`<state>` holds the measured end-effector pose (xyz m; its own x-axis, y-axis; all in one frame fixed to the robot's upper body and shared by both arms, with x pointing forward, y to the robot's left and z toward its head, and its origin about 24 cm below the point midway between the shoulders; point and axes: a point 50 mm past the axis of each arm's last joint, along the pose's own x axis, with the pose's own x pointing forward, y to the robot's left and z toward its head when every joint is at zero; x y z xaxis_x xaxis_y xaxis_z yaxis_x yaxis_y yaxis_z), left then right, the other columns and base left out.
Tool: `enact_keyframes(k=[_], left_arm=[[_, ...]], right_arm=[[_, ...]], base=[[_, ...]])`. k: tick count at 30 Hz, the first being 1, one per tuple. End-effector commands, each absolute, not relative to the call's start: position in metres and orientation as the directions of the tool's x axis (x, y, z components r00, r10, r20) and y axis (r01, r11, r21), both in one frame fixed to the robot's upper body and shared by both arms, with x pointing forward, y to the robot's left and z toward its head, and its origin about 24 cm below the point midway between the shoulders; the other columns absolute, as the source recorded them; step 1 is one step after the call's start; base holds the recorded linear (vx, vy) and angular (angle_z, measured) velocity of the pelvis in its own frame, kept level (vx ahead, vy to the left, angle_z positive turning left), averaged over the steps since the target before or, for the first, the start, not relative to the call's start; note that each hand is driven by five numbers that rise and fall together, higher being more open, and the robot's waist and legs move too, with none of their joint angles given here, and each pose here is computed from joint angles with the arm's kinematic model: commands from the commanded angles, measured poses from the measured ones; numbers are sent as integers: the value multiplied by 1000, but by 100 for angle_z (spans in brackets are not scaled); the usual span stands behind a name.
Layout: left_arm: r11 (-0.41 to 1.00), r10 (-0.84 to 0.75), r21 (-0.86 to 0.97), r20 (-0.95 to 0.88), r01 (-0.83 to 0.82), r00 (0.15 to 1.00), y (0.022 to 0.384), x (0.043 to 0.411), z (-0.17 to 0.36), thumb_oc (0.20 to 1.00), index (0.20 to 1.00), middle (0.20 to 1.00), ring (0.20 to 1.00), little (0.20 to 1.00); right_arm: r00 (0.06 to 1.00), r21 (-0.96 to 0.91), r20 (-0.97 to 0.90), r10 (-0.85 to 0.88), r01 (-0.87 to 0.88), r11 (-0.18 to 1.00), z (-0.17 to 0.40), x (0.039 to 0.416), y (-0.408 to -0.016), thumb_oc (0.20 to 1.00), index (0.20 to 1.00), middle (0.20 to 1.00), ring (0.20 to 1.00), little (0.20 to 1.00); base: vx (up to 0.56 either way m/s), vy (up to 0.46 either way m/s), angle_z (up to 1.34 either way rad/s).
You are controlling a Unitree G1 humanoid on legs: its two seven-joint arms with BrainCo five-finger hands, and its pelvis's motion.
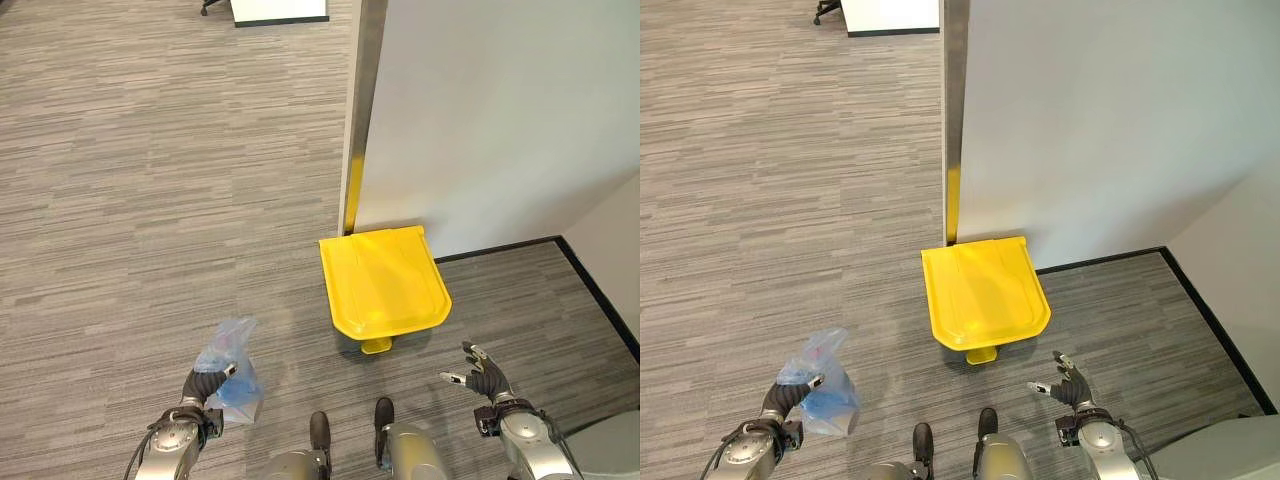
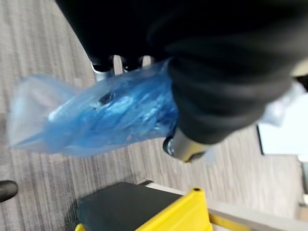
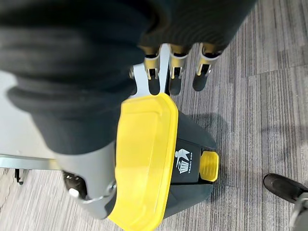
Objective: Gather garbage on tea table into small bin, then transfer packed bag to large trash can.
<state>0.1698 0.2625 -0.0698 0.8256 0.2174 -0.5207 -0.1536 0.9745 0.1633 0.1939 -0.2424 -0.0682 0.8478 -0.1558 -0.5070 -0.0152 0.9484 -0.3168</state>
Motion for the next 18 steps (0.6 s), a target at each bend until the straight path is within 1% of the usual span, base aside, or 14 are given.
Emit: enact_keyframes(k=[1,11,18], left_arm=[[970,224,184,-401,-161,888,270,186,-47,200,200,200,200,200],[966,247,179,-412,-187,877,273,180,-49,200,200,200,200,200],[962,253,198,-389,-189,886,278,186,-43,200,200,200,200,200]], right_arm=[[863,-357,-465,-196,20,934,-59,199,-256,1000,1000,1000,1000,1000],[843,-350,-490,-222,43,936,-64,191,-262,1000,1000,1000,1000,1000],[873,-337,-449,-190,32,941,-56,206,-252,1000,1000,1000,1000,1000]], base=[[69,-49,-2],[47,9,-1],[-16,82,-10]])
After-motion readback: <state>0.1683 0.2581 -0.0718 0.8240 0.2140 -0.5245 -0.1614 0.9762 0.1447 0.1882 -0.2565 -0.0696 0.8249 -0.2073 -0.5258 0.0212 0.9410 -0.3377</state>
